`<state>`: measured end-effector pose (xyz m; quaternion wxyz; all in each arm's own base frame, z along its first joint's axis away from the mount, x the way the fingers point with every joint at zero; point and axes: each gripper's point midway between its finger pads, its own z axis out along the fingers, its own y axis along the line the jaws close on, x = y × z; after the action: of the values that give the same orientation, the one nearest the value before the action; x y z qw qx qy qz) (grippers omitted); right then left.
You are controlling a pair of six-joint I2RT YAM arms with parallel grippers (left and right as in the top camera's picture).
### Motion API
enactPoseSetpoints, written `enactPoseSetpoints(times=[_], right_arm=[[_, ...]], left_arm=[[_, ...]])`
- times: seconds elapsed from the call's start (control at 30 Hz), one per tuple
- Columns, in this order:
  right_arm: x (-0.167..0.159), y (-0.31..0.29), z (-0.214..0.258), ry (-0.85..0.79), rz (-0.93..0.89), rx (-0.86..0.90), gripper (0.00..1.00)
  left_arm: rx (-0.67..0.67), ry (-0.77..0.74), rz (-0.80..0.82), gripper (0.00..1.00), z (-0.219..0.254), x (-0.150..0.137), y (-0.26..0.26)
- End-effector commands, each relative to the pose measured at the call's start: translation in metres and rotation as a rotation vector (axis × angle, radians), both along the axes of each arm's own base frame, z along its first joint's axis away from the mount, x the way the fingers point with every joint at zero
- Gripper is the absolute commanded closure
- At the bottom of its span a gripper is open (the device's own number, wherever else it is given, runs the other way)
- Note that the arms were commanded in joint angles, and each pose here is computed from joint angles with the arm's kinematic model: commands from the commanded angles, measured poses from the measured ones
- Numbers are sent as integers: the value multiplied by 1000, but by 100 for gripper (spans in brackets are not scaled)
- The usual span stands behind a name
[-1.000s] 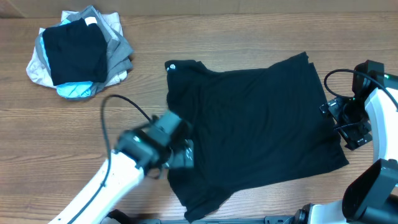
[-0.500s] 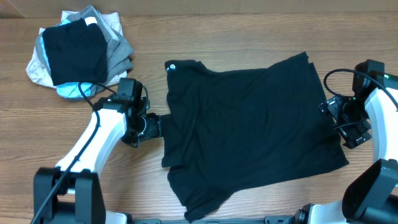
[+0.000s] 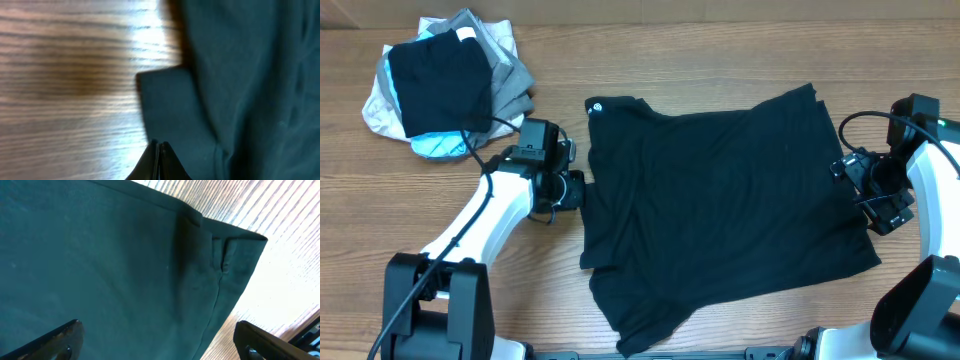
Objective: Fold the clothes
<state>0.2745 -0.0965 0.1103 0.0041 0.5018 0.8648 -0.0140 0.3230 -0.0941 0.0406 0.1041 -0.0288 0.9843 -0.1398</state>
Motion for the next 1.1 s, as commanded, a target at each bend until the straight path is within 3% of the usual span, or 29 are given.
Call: enactPoseSetpoints(times=[0.0, 0.6, 0.8, 1.07], right_arm=[[4, -1, 10, -42, 4, -7, 0], [4, -1, 10, -41, 4, -7, 0], [5, -2, 11, -46, 4, -8, 0], [5, -2, 11, -45, 4, -8, 0]], left_arm=[[-61, 31, -17, 96, -8, 1, -16], [-52, 32, -5, 96, -51, 20, -22], [-78, 105, -12, 96, -85, 14, -27], [54, 76, 99, 96, -101, 33, 19]])
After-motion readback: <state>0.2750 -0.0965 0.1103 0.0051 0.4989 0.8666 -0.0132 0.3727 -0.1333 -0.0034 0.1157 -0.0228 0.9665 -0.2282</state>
